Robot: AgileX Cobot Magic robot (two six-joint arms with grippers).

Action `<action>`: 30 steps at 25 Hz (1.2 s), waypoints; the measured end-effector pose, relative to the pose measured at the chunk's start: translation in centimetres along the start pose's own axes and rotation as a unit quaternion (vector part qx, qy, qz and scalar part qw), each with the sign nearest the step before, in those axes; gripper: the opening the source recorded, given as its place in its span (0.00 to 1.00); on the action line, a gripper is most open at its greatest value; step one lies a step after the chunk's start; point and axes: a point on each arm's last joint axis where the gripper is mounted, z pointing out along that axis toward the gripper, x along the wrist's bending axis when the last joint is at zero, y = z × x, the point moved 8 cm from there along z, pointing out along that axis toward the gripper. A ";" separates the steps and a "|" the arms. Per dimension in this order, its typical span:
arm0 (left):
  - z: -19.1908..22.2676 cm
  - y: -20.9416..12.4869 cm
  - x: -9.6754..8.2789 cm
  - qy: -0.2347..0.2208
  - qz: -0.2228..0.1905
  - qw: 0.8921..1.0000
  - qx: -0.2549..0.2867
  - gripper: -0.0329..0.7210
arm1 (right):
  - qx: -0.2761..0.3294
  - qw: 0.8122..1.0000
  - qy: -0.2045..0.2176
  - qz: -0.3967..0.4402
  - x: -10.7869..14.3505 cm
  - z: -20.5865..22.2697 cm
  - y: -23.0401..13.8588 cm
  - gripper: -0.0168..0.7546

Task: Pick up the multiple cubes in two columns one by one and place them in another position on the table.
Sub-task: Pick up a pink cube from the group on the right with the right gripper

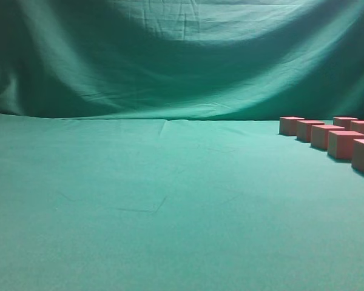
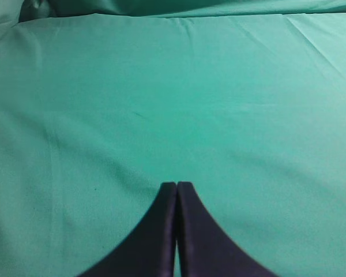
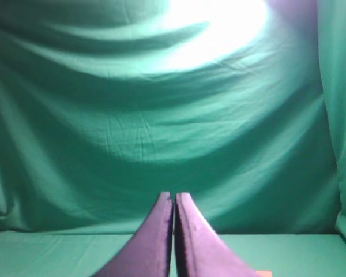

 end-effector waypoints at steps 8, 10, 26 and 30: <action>0.0 0.0 0.0 0.000 0.000 1.000 0.000 0.04 | 0.000 1.000 0.000 0.000 0.0 0.0 0.1 0.02; 0.0 0.0 0.0 0.000 0.000 1.000 0.000 0.04 | 0.028 1.000 -0.001 0.000 0.0 0.3 -0.7 0.02; 0.0 0.0 0.0 0.000 0.000 1.000 0.000 0.04 | 0.505 0.863 -0.022 -0.013 -0.5 5.0 -11.1 0.02; 0.0 0.0 0.0 0.000 0.000 1.000 0.000 0.04 | 0.551 0.834 -0.025 -0.005 -0.6 5.7 -12.9 0.02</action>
